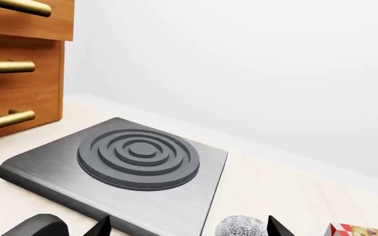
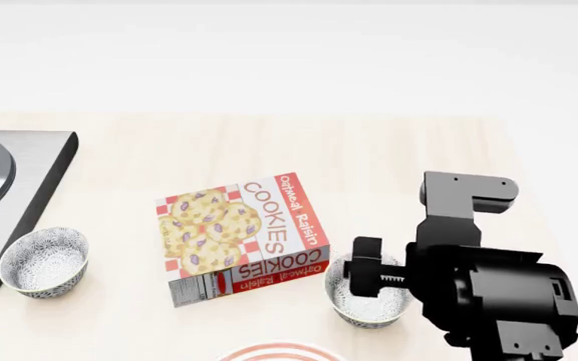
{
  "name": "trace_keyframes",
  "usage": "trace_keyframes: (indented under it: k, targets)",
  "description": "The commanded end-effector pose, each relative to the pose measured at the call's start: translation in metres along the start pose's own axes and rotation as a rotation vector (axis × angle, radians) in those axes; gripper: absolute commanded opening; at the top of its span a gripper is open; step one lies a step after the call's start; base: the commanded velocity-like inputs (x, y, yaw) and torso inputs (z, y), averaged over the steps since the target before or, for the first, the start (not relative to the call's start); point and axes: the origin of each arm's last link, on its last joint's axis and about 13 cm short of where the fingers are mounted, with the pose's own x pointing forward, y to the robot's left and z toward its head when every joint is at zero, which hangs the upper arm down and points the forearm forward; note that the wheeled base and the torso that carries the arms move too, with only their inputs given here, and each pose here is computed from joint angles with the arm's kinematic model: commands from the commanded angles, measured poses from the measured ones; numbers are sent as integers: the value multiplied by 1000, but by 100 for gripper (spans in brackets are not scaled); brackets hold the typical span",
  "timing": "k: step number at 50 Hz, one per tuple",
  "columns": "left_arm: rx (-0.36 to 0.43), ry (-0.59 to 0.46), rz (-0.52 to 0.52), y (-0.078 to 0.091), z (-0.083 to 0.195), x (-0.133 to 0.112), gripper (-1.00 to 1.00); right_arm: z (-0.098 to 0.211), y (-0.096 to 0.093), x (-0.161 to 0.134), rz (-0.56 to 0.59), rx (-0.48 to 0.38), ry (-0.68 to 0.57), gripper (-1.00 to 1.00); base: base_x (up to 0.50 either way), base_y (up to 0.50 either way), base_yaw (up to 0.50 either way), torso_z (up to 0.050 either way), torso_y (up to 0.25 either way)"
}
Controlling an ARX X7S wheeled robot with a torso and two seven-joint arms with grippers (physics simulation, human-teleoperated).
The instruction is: Pick the akita bowl next to the plate and place it on the plate.
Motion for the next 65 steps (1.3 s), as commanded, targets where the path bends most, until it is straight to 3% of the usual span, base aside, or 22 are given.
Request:
trace_keyframes:
  k: [1,65]
  targets:
    - [1,-1,0,0,0,0,100,-6,-3,4,-3,30,33,100,0,0,0,0,0]
    - [2,-1,3,0,0,0,100,-25,-6,16,56,81,113,100,0,0,0,0,0]
